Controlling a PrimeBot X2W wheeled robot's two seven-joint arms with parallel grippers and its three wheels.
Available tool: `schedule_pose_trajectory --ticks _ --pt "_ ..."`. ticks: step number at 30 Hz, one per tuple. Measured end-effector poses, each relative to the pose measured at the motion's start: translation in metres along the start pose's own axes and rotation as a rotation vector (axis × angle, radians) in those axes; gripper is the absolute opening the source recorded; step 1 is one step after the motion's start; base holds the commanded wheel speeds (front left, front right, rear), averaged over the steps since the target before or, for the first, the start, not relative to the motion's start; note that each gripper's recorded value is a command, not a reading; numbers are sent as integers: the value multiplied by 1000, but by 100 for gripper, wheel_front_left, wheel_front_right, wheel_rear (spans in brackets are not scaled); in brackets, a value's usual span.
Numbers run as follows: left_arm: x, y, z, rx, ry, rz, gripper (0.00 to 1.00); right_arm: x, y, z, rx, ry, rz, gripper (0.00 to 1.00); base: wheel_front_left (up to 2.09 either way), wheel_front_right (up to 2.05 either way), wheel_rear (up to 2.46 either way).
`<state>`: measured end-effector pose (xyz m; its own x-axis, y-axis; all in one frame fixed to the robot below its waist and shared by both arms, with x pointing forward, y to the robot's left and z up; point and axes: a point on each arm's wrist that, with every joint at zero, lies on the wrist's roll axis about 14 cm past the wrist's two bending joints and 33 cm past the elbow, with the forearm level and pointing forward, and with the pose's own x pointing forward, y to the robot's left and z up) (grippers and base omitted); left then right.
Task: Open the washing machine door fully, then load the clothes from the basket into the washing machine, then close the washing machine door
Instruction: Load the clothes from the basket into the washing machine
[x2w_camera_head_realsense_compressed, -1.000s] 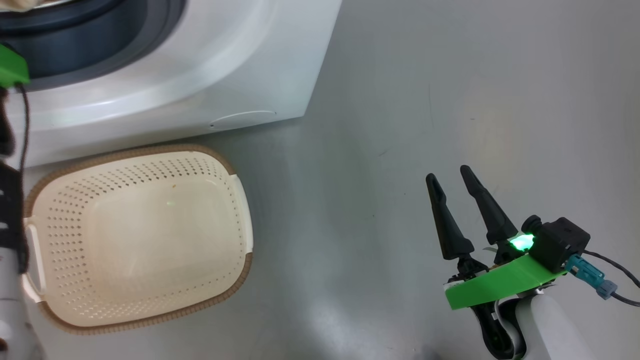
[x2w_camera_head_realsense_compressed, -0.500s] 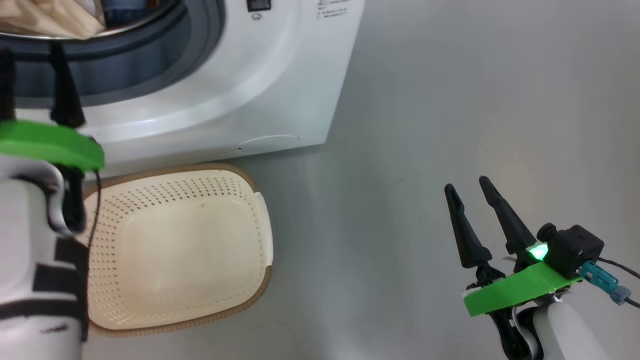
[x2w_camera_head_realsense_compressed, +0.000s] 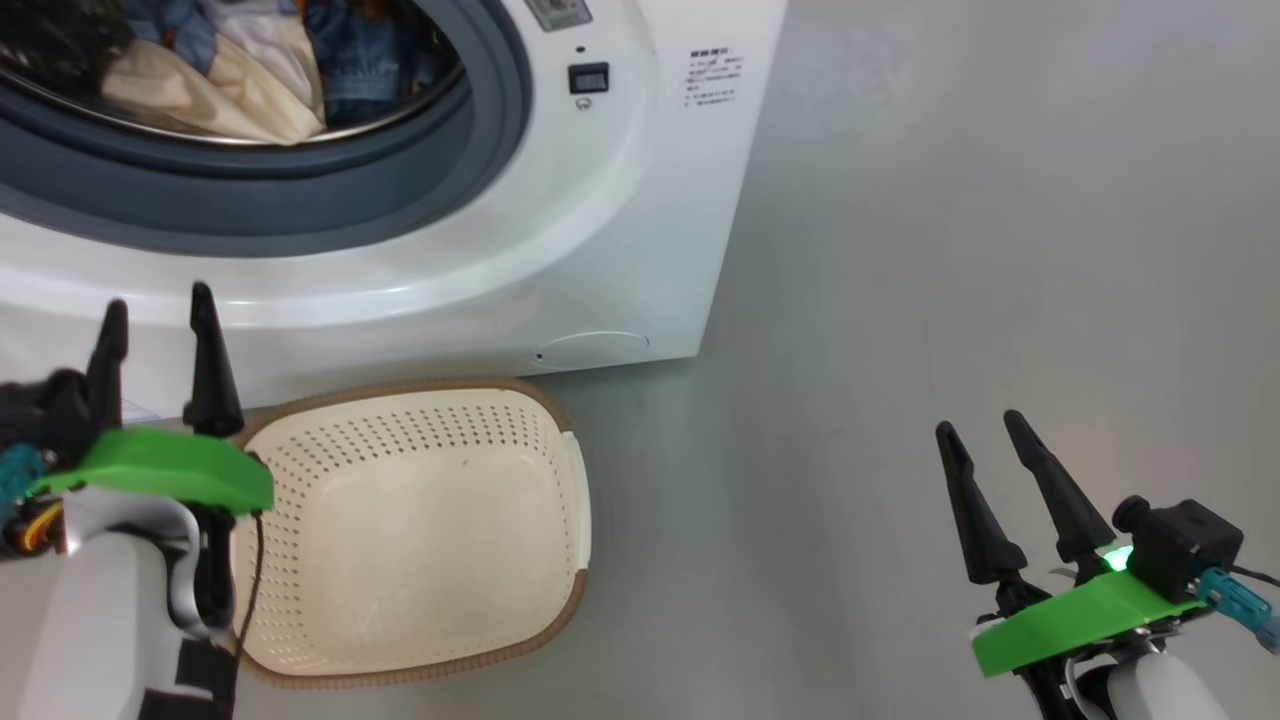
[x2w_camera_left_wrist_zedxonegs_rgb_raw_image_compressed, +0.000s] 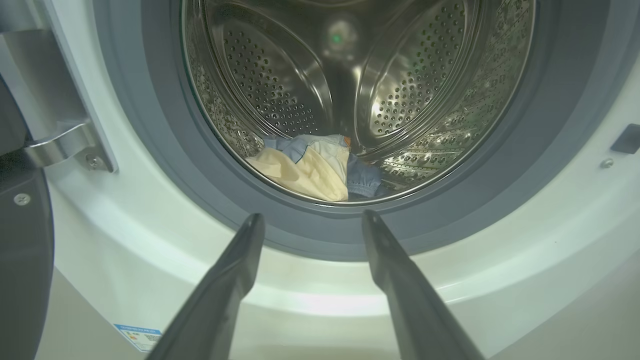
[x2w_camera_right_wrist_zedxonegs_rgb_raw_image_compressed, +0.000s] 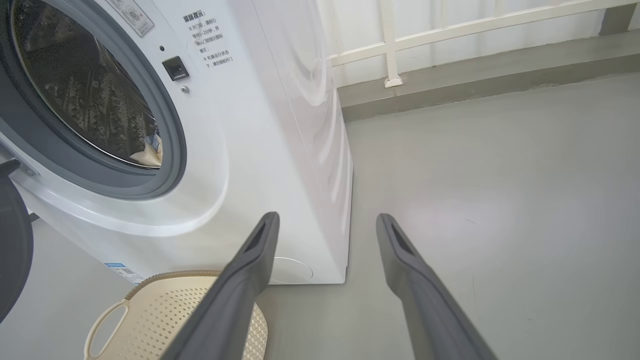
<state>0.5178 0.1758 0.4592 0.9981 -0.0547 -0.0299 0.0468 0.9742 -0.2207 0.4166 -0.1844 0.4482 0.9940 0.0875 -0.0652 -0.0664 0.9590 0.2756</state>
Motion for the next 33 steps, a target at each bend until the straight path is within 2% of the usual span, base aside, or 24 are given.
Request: schedule_pose_trajectory --ticks 33 --pt "-126 33 18 32 -39 106 100 -51 -4 22 -7 -43 -12 100 0 0 0"
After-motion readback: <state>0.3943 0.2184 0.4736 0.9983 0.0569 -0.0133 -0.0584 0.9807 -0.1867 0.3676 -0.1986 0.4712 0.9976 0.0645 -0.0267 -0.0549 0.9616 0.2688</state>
